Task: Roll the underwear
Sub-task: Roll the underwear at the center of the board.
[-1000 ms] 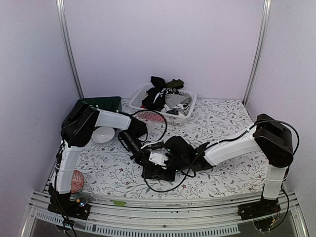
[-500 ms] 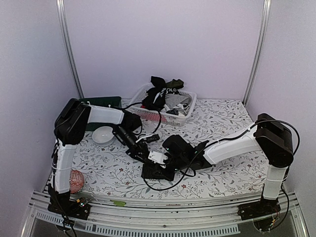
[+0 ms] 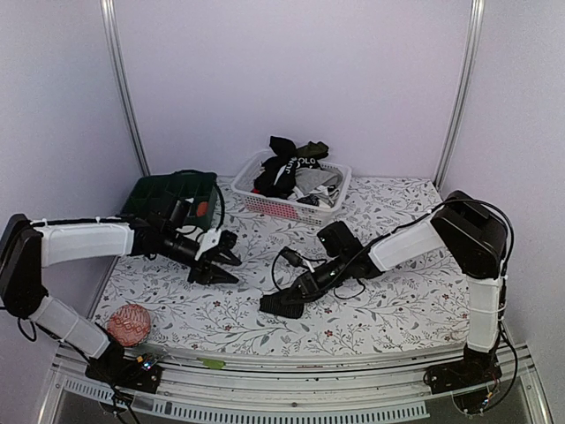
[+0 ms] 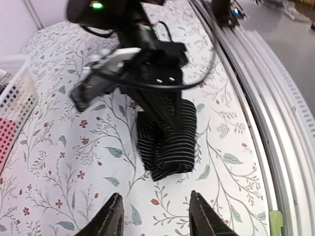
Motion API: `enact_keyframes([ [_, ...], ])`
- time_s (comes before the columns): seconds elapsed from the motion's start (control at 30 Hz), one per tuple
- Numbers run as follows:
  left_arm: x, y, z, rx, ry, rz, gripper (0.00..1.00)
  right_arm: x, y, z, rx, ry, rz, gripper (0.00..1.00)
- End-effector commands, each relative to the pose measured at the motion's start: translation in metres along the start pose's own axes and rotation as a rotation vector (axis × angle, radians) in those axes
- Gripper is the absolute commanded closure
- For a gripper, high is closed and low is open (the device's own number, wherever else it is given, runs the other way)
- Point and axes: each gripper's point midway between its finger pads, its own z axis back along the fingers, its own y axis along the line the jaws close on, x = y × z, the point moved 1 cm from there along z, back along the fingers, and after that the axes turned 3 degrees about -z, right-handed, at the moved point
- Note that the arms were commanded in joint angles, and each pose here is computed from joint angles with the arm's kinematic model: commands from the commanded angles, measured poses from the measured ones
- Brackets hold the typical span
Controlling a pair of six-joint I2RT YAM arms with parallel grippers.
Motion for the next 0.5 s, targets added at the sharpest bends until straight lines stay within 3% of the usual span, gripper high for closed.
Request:
enact_keyframes([
  [0.0, 0.004, -0.020, -0.024, 0.094, 0.038, -0.274, 0.54, -0.032, -0.035, -0.007, 0.062, 0.106, -0.265, 1.00],
  [0.27, 0.008, -0.035, -0.075, 0.093, 0.085, -0.403, 0.54, -0.029, -0.064, -0.005, 0.030, 0.093, -0.300, 1.00],
  [0.47, -0.002, -0.031, -0.101, 0.088, 0.127, -0.408, 0.53, -0.033, -0.069, -0.005, 0.014, 0.100, -0.299, 1.00],
])
